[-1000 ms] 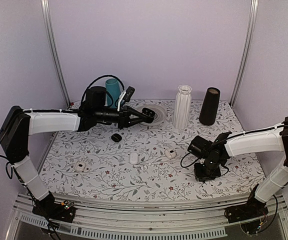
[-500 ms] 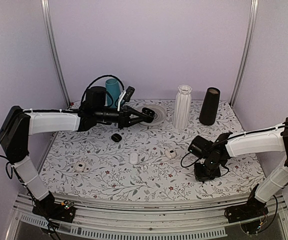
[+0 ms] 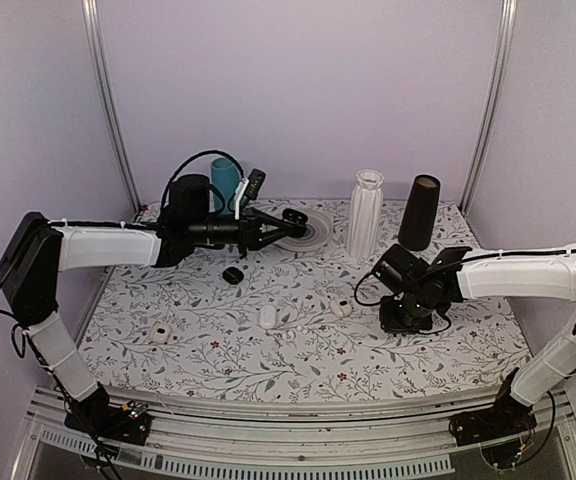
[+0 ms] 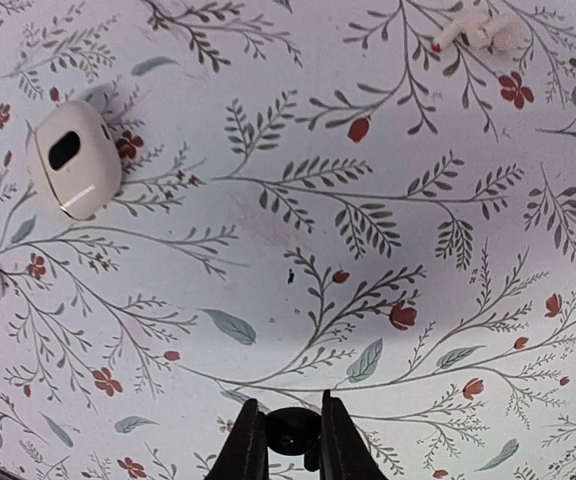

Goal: Insert the wireless bluetooth earbuds into the charging case
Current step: Insert the right earbud into the right side groove of the charging case.

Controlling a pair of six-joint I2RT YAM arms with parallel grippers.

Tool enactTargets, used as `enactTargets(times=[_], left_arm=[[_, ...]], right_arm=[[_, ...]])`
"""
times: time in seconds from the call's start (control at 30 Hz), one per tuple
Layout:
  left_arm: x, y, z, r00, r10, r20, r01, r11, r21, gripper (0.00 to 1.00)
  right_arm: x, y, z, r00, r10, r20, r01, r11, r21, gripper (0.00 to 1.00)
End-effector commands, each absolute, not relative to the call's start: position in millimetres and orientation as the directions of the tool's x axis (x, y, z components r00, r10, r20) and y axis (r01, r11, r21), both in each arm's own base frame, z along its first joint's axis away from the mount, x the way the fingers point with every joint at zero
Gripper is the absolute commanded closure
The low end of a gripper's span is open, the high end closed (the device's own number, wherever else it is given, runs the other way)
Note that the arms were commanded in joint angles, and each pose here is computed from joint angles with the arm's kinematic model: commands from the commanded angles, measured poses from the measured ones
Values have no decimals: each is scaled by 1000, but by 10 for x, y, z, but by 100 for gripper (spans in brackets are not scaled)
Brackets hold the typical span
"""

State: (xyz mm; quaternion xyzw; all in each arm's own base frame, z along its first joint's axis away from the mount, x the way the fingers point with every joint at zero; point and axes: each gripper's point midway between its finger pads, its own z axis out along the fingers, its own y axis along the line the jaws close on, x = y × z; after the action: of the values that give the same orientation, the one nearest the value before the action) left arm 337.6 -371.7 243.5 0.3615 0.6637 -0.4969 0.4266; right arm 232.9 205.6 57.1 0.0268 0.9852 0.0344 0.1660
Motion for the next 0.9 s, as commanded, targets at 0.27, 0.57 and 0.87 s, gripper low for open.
enactTargets(times=[0.27, 0.57, 0.87], left_arm=[[3481, -3865, 2493, -338, -48, -940, 903, 264, -339, 100], [3418, -4009, 2514, -277, -56, -959, 930, 233, -282, 100], [3331, -4136, 2569, -281, -53, -958, 939, 189, -286, 100]], right_arm=[[3049, 2464, 1699, -739, 166, -653, -30, 960, 278, 90], [3314, 2714, 2415, -591, 204, -781, -154, 921, 358, 90], [3471, 2883, 3003, -460, 252, -851, -251, 883, 397, 88]])
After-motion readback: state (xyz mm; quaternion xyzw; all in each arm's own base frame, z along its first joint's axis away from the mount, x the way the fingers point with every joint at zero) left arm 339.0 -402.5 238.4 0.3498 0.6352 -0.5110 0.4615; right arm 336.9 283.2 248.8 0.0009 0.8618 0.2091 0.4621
